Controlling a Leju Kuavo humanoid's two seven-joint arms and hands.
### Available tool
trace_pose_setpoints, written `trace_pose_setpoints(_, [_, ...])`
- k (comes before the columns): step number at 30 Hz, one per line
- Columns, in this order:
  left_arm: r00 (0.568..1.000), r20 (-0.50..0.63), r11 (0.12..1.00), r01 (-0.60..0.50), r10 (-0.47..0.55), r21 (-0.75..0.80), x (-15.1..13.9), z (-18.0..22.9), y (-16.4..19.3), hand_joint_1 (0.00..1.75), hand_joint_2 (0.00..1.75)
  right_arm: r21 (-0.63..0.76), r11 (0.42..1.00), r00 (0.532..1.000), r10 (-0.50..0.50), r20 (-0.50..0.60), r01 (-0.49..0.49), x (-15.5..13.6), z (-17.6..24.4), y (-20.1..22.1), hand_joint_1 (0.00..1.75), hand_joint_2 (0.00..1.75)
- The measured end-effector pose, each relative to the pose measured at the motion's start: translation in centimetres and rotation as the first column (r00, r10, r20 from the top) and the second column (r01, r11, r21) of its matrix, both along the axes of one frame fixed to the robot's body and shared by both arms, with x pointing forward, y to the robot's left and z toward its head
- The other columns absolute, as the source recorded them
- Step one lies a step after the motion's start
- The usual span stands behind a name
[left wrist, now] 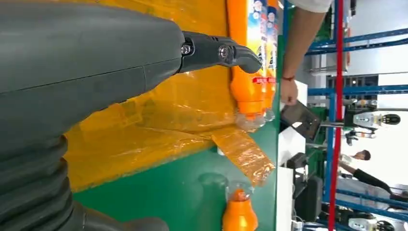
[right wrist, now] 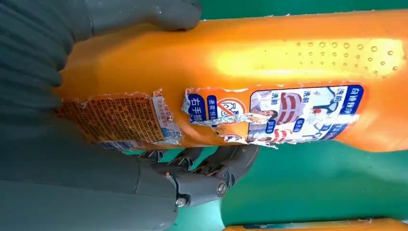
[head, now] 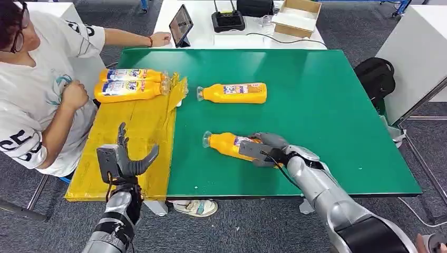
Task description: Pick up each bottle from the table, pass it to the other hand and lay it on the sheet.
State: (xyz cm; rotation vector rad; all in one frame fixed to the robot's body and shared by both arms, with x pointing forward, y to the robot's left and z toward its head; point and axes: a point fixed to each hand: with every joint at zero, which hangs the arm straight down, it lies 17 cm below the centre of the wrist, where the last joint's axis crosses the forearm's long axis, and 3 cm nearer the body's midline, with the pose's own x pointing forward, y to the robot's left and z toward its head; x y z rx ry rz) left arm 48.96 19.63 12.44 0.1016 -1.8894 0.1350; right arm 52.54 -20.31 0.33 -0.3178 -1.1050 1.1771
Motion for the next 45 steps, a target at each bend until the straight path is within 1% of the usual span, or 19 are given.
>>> trace_pose_setpoints(2, [1.0,-0.005,1.0,0.001,-0.001,0.0,0.0,-0.2,0.0,0.0,1.75,-0.003,1.0,1.0,0.0,-0.002,0.0,0.0,-0.1,-0.1,1.29,1.75])
trace_pose_setpoints(4, [1.0,-0.009,1.0,0.0,0.0,0.001,0.1,-0.3,0.0,0.0,1.75,0.0,1.0,1.0,-0.001,-0.006,0.001,-0.1,-0.1,-0.1,1.38,1.75])
trace_pose_setpoints(5, [1.0,-0.014,1.0,0.0,0.0,0.0,0.1,-0.4,0.0,0.0,1.75,0.003,1.0,1.0,0.001,-0.014,-0.001,-0.1,-0.2,-0.1,1.47,1.75])
trace_pose_setpoints(6, [1.0,-0.019,1.0,0.003,-0.003,-0.002,0.2,-0.5,-0.1,0.0,1.75,0.004,1.0,1.0,0.005,-0.026,-0.005,-0.3,-0.4,-0.2,1.48,1.75])
trace_pose_setpoints(8, [1.0,-0.028,1.0,0.009,-0.009,-0.014,0.4,-0.7,-0.2,0.0,1.75,0.006,1.0,0.999,0.016,-0.046,-0.015,-0.5,-0.6,-0.2,1.69,1.75])
trace_pose_setpoints(10, [0.999,-0.034,1.0,0.016,-0.017,-0.022,0.5,-0.8,-0.3,0.0,1.75,0.006,1.0,0.997,0.029,-0.069,-0.029,-0.9,-0.9,-0.2,1.75,1.75])
trace_pose_setpoints(14, [0.999,-0.042,1.0,0.02,-0.021,-0.023,0.8,-1.0,-0.4,0.0,1.75,-0.007,0.998,0.993,0.058,-0.102,-0.059,-1.4,-1.3,-0.2,1.75,1.75])
trace_pose_setpoints(18, [0.998,-0.051,0.999,0.023,-0.024,-0.025,0.9,-1.2,-0.7,0.0,1.75,-0.002,0.997,0.993,0.073,-0.093,-0.073,-1.4,-1.2,0.1,1.75,1.75])
trace_pose_setpoints(21, [0.999,-0.051,0.999,0.018,-0.019,-0.027,0.8,-1.3,-0.6,0.0,1.75,0.082,0.996,0.999,0.048,-0.005,-0.047,-0.7,-0.1,1.3,1.75,1.75])
trace_pose_setpoints(23, [0.999,-0.049,0.999,0.014,-0.015,-0.037,0.4,-1.4,-0.5,0.0,1.75,0.192,0.981,0.989,-0.034,0.143,0.006,0.2,2.0,2.4,1.75,1.75])
trace_pose_setpoints(25, [0.999,-0.044,0.999,0.016,-0.018,-0.048,-0.1,-1.4,-0.5,0.0,1.75,0.312,0.95,0.961,-0.118,0.249,0.036,-0.5,3.5,3.3,1.75,1.75])
trace_pose_setpoints(27, [0.999,-0.034,0.998,0.034,-0.036,-0.061,-0.6,-1.0,-1.1,0.0,1.75,0.439,0.898,0.912,-0.205,0.356,0.03,-1.7,6.4,4.8,1.75,1.75])
trace_pose_setpoints(28, [0.998,-0.024,0.996,0.049,-0.051,-0.069,-0.8,-0.5,-1.6,0.0,1.75,0.502,0.864,0.872,-0.261,0.413,0.021,-2.0,8.7,5.0,1.75,1.75])
trace_pose_setpoints(30, [0.997,-0.009,0.993,0.077,-0.078,-0.088,-1.1,0.2,-2.6,0.0,1.75,0.587,0.81,0.809,-0.349,0.473,0.005,-2.8,11.9,4.9,1.75,1.75])
trace_pose_setpoints(31, [0.996,0.0,0.991,0.093,-0.093,-0.097,-1.3,0.7,-3.1,0.0,1.75,0.626,0.78,0.761,-0.403,0.509,-0.006,-3.1,14.1,4.1,1.75,1.75])
trace_pose_setpoints(34, [0.99,0.031,0.983,0.139,-0.136,-0.122,-1.7,2.1,-4.5,0.0,1.75,0.689,0.724,0.641,-0.514,0.57,-0.034,-4.4,18.0,1.8,1.75,1.75])
trace_pose_setpoints(38, [0.98,0.072,0.97,0.194,-0.185,-0.148,-2.4,3.8,-5.9,0.0,1.75,0.719,0.692,0.521,-0.592,0.616,-0.063,-6.2,20.9,-0.2,1.75,1.75])
trace_pose_setpoints(40, [0.974,0.091,0.963,0.221,-0.209,-0.154,-2.6,4.7,-6.7,0.0,1.75,0.729,0.681,0.481,-0.617,0.623,-0.07,-6.7,21.9,-0.9,1.75,1.75])
trace_pose_setpoints(45, [0.961,0.118,0.947,0.267,-0.249,-0.176,-3.1,5.9,-7.9,0.0,1.75,0.745,0.663,0.435,-0.652,0.621,-0.07,-7.5,22.9,-2.0,1.75,1.75])
